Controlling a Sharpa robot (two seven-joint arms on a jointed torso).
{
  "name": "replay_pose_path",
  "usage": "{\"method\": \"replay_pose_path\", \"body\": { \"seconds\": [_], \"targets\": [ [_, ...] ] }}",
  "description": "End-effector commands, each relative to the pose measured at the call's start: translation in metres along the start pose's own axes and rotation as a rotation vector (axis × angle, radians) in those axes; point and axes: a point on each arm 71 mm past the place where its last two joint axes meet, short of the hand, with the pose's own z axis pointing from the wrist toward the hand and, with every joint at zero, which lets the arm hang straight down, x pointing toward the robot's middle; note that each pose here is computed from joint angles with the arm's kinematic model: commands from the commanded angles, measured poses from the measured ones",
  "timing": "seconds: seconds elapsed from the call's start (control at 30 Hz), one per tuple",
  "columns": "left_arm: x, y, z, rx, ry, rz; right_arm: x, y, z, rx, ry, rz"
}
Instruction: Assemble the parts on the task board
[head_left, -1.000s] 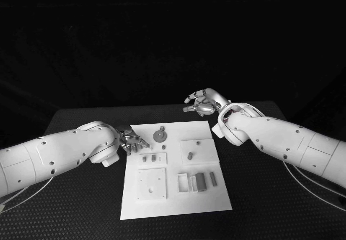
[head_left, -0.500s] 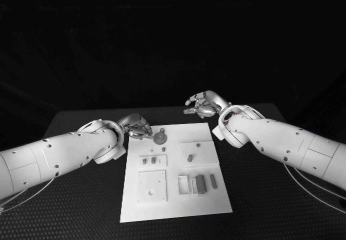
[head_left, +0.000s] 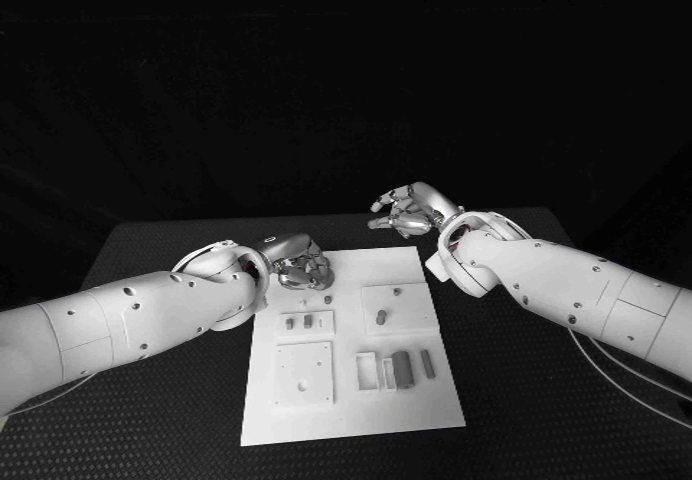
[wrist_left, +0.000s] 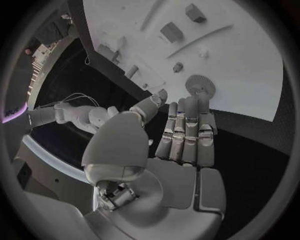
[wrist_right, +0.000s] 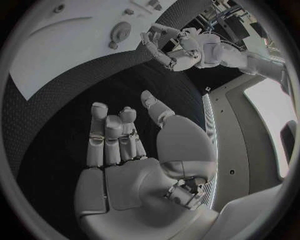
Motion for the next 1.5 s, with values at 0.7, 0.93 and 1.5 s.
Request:
{"method": "replay_pose_path", "body": {
  "seconds": [0.7, 0.93, 1.5],
  "targets": [
    [0.0285, -0.0049, 0.0142, 0.020, 0.068, 0.129, 0.002, 0.003, 0.000, -0.015, 0.010, 0.002],
    [0.0358, 0.0003, 0.0150, -0.003, 0.096, 0.129, 0.002, 0.003, 0.000, -0.014, 0.010, 0.002],
    [0.0409, 0.0002, 0.0175, -0.003, 0.097, 0.130, 0.003, 0.004, 0.000, -0.015, 0.013, 0.003]
  ]
}}
